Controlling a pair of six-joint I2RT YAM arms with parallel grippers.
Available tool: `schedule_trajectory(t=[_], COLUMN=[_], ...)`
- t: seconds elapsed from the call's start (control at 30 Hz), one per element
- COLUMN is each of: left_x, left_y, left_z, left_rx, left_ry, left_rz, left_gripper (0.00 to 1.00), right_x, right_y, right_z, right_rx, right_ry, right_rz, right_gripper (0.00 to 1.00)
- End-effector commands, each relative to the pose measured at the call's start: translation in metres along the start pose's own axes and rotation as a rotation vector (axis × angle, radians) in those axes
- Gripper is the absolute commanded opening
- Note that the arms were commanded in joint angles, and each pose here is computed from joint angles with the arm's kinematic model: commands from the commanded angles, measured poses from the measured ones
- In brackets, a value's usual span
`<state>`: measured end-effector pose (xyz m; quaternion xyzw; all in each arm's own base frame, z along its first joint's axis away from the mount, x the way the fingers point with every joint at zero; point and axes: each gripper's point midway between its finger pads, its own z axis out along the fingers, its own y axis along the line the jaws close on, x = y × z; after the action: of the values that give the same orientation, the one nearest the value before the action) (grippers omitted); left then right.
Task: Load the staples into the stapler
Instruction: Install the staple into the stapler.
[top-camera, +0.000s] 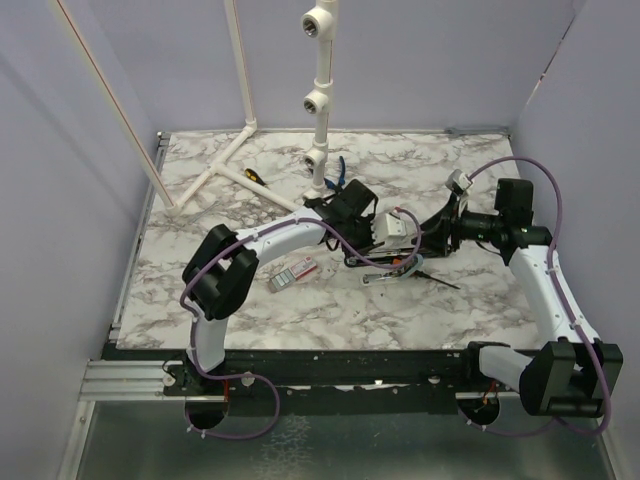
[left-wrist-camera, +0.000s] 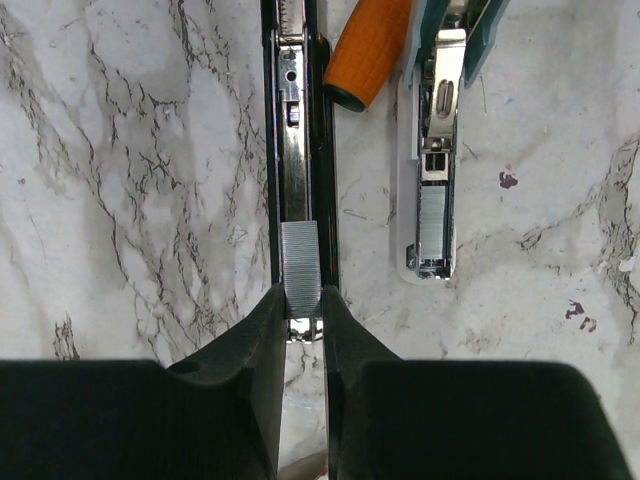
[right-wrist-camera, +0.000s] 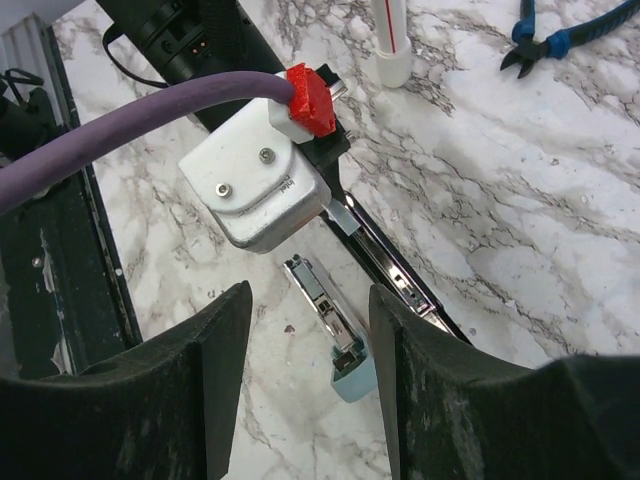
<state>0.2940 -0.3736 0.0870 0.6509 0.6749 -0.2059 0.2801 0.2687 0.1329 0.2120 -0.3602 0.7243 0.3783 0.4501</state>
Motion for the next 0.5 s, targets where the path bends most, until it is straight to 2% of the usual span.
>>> schedule_trajectory(t=[0.0,0.47], left_x=[0.002,0.01], left_y=[0.005,0.002], left_z=[0.002,0.012], left_rx=[0.0,0.067], left_ry=[0.039,0.097], left_rz=[-0.031,-0.022], left_gripper=[0.18,0.19], right_x=[0.005,0.015], right_y=[-0.003,-0.015], right_z=[-0.003,-0.016], right_rx=[0.031,0.077], right_ry=[0.019,0.036], right_rz=[-0.005,0.015], right_gripper=[0.55,0.55])
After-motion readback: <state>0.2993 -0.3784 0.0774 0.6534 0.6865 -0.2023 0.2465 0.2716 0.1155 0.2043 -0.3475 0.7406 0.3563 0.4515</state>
